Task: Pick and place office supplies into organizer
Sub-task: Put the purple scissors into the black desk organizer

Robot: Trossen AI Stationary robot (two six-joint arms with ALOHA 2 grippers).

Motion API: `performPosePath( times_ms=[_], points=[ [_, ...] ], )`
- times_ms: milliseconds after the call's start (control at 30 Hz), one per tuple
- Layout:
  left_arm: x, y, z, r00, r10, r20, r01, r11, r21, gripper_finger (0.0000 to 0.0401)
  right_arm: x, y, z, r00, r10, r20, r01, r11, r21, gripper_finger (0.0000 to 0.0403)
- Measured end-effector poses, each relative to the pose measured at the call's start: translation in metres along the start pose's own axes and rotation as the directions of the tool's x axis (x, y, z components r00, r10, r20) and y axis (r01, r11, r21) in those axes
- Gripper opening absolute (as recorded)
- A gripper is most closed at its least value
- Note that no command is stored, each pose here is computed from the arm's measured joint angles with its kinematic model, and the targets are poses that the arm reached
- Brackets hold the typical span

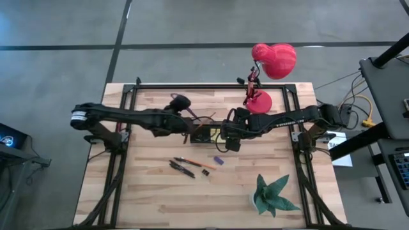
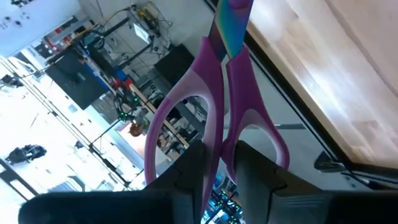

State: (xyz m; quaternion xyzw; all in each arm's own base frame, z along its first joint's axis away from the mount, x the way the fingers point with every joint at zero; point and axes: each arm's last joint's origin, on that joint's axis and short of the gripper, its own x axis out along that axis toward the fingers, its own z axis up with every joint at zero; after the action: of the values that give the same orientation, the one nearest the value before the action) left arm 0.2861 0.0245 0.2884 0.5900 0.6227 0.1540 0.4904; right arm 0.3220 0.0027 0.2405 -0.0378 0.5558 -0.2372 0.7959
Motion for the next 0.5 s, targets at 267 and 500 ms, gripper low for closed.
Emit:
performPosePath(
  times_ms=[267, 500],
  points=[
    [0.000, 0.012, 0.022, 1.000, 0.001, 0.008, -0.002, 0.996, 0.087, 0.0051, 0.000, 0.000, 0.000, 1.000, 0.000, -0.003, 0.000, 1.000, -0.016, 0.0203],
    [-0.005, 0.004, 0.041, 0.999, -0.013, 0.033, 0.007, 0.985, 0.172, 0.0051, 0.000, 0.000, -0.002, 1.000, -0.004, -0.019, 0.003, 1.000, -0.028, 0.0203]
  ],
)
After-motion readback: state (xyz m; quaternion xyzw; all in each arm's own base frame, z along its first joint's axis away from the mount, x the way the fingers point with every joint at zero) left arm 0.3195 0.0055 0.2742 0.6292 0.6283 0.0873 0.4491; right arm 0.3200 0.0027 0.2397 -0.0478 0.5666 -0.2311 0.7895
